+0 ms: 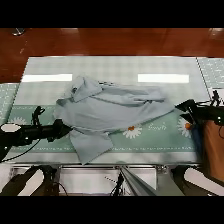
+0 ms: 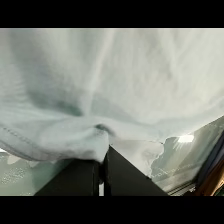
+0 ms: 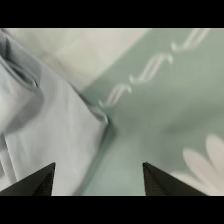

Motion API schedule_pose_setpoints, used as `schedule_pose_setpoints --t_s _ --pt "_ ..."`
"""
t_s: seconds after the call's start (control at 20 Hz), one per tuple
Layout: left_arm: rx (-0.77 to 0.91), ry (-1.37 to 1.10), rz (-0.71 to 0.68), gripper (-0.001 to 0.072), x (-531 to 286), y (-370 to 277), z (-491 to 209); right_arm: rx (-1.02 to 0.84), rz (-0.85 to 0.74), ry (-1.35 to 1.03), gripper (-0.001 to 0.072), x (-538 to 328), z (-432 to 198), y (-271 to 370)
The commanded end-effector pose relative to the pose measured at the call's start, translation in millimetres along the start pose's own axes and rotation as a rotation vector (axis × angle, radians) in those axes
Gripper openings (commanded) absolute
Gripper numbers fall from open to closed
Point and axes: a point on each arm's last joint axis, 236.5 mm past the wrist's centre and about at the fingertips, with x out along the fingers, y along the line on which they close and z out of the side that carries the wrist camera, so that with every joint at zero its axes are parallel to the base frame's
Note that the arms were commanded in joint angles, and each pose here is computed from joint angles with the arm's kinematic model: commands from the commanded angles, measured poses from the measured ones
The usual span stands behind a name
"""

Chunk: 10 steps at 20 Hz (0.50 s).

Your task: Fold the shirts.

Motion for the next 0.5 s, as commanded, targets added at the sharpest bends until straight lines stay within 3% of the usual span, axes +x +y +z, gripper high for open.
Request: schedule_pose_setpoints --t_s 0.0,0.4,0.45 --pt "0.005 -0.003 -0.006 0.0019 -1 -3 1 -0.008 0.055 0.071 0.0626 14 19 14" --pt "0.005 -0.004 -0.006 0.0019 -1 -3 2 -0.108 0.071 0.286 0.0625 60 -9 33" --pt "0.004 -0.005 -0.006 0.0019 -1 -3 2 -0.124 0.066 0.284 0.0579 65 -11 36"
